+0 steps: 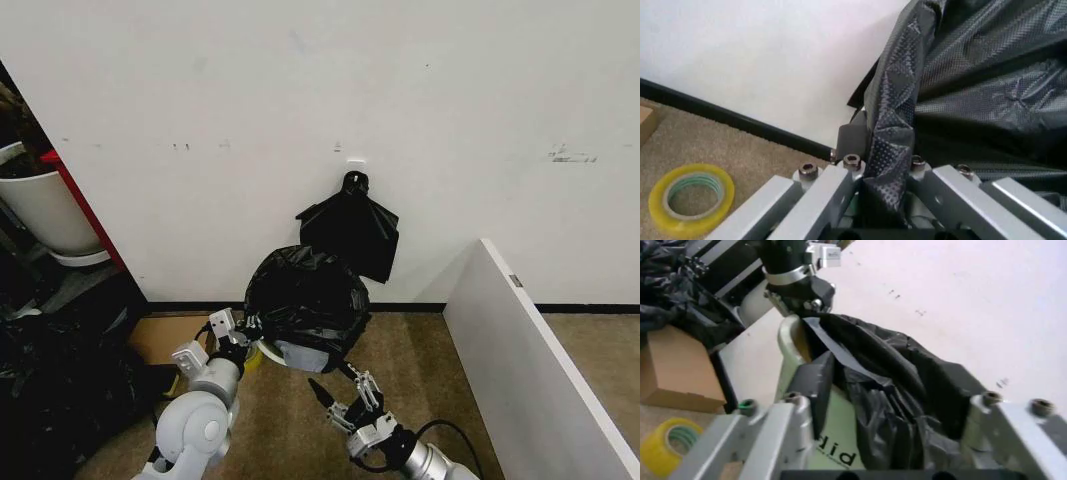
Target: Place the garbage bag over the trash bin.
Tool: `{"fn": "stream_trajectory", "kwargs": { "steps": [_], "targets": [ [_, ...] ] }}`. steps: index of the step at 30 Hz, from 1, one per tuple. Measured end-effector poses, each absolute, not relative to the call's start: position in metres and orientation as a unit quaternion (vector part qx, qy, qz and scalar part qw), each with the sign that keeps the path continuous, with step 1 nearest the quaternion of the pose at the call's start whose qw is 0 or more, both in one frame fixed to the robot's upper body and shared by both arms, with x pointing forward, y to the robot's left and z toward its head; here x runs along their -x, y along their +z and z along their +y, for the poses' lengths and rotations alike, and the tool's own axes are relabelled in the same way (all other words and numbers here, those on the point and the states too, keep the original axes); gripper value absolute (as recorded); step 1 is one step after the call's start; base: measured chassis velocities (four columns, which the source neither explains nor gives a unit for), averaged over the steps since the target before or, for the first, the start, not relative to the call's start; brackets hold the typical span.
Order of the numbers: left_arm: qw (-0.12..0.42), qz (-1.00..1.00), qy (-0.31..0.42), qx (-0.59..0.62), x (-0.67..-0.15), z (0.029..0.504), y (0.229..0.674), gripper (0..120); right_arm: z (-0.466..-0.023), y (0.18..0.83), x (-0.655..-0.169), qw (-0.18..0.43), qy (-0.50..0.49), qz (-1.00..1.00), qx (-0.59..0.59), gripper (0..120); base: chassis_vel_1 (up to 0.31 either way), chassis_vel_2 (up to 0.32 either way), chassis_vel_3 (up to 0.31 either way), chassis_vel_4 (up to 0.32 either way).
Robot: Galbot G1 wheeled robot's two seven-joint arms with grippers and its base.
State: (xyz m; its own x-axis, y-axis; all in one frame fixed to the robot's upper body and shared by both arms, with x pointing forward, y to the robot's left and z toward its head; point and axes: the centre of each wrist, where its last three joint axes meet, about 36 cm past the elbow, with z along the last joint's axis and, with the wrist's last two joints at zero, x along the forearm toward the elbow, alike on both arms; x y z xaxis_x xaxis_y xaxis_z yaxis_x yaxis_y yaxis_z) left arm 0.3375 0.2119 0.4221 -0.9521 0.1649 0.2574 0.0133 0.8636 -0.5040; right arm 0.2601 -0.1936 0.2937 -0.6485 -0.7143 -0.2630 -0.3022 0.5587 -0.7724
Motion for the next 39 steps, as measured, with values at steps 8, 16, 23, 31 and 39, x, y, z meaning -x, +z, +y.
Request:
{"fn": "stream_trajectory", "kwargs": {
  "steps": [8,16,23,31,39],
  "targets": [
    [0.149,-0.954,0.257,0.048,-0.336,0.211,0.422,0,-0.193,0.292,-0.262,0.288,-0.353,0.839,0.298,15,0.0,0.0,0.0,0.0],
    [0.149,-0.953,0.259,0.051,-0.335,0.21,0.424,0,-0.191,0.289,-0.261,0.294,-0.341,0.839,0.304,0,0.0,0.0,0.0,0.0],
    [0.147,-0.951,0.267,0.052,-0.336,0.209,0.427,0,-0.193,0.28,-0.258,0.293,-0.327,0.822,0.362,0,0.0,0.0,0.0,0.0],
    [0.154,-0.939,0.303,0.058,-0.334,0.206,0.439,0,-0.202,0.272,-0.266,0.271,-0.331,0.788,0.442,0,0.0,0.0,0.0,0.0],
    [0.171,-0.93,0.316,0.081,-0.318,0.203,0.462,0,-0.219,0.258,-0.283,0.22,-0.392,0.797,0.403,0,0.0,0.0,0.0,0.0]
  ]
}}
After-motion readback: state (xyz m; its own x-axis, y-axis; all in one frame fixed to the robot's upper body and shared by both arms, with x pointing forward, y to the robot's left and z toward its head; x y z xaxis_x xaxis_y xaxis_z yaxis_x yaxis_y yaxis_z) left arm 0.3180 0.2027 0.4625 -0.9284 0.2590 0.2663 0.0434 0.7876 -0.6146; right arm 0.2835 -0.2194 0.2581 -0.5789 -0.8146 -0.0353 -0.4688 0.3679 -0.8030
